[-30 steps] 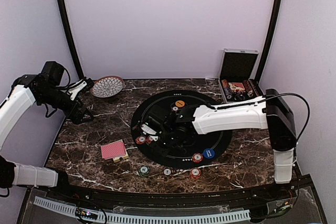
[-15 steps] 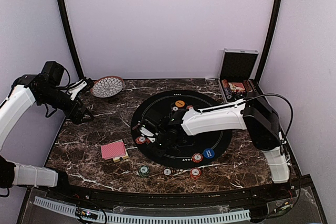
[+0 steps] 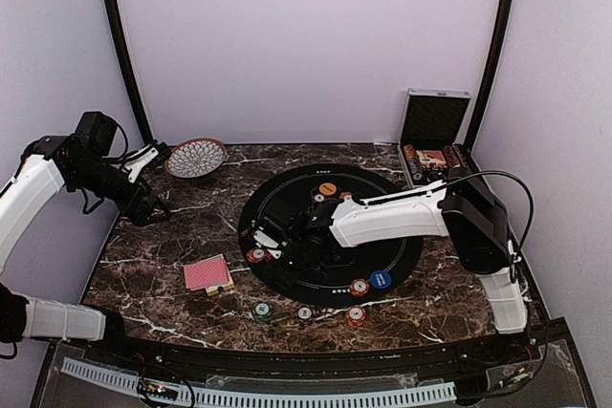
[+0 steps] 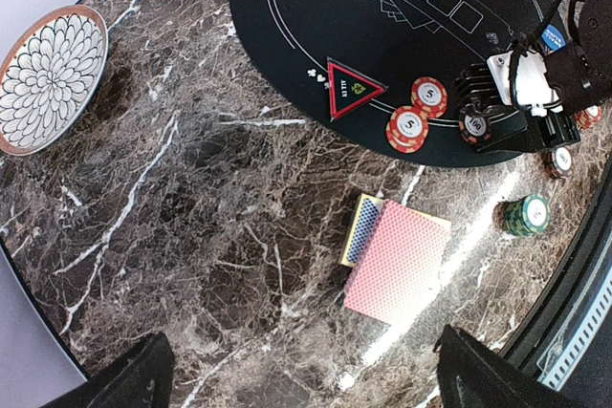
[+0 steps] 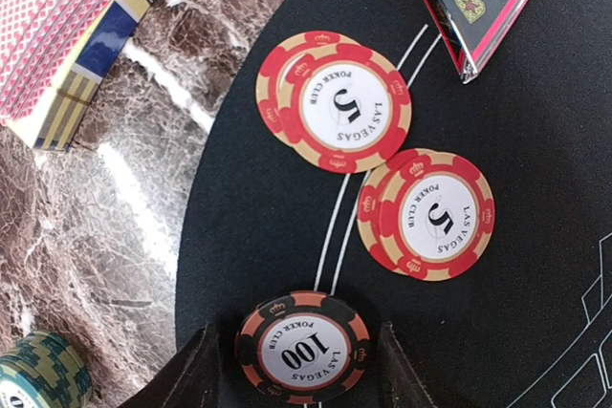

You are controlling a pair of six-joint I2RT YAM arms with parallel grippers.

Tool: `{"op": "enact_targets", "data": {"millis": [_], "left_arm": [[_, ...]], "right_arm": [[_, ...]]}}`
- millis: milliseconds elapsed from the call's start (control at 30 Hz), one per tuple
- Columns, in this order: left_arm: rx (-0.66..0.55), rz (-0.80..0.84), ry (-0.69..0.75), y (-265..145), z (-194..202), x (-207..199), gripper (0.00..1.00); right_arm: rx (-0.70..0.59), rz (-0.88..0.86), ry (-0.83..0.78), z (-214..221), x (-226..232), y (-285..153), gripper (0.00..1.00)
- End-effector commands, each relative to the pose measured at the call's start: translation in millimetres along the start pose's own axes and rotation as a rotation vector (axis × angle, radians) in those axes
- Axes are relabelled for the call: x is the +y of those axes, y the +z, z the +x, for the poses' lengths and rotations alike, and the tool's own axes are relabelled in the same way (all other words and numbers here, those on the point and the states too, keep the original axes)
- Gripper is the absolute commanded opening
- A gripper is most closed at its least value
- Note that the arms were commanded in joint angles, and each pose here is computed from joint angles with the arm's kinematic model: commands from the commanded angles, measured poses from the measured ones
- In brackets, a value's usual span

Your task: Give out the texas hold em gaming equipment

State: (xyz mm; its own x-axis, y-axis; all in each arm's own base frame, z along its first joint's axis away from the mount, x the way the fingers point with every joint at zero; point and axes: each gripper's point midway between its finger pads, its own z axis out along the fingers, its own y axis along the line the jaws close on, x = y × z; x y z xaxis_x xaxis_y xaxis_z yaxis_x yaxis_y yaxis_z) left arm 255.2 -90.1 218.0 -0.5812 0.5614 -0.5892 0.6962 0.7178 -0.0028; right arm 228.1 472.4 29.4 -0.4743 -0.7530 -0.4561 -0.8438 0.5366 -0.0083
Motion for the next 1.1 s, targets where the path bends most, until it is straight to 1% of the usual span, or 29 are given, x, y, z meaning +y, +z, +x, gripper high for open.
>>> {"op": "enact_targets", "data": {"millis": [0,200,367,433,533,633,800,1067], "left_arm": [[-0.003,0.009,-0.007,-3.2,2.1,-5.2,0.99],[-0.001,0.006,-0.007,-4.1,2.9,-5.5,0.99],[-0.003,0.003,-0.007,-5.4,2.6,-5.5,0.99],[-0.002,0.005,-0.006,-5.5,2.8,-6.2,0.99],[-0.001,0.004,-0.004,-5.7,3.4,-6.1,0.99],[-0.002,0.004,-0.004,-5.8,3.2,-6.0,0.99],[-0.002,0.007,-0.006,-5.7,2.1,-6.0,0.99],[-0.003,0.004,-0.003,-7.7,1.2,-6.0,0.99]], "right_arm": [[-0.058,0.020,0.013,-17.8,-7.4,-27.0,0.56],[-0.118,0.016,-0.010,-27.4,2.5,-74.4,0.56],[-0.075,-0.021,-0.078,-6.8,29.5,-91.2,0.59],[-0.037,-0.036,-0.103,8.7,40.0,-92.6,0.62],[0.020,-0.058,-0.131,36.9,50.7,-92.1,0.71],[0.064,-0.072,-0.141,60.4,55.4,-90.0,0.76],[0.109,-0.084,-0.155,81.5,60.8,-82.0,0.78],[0.127,-0.090,-0.172,85.3,65.1,-66.0,0.78]]}}
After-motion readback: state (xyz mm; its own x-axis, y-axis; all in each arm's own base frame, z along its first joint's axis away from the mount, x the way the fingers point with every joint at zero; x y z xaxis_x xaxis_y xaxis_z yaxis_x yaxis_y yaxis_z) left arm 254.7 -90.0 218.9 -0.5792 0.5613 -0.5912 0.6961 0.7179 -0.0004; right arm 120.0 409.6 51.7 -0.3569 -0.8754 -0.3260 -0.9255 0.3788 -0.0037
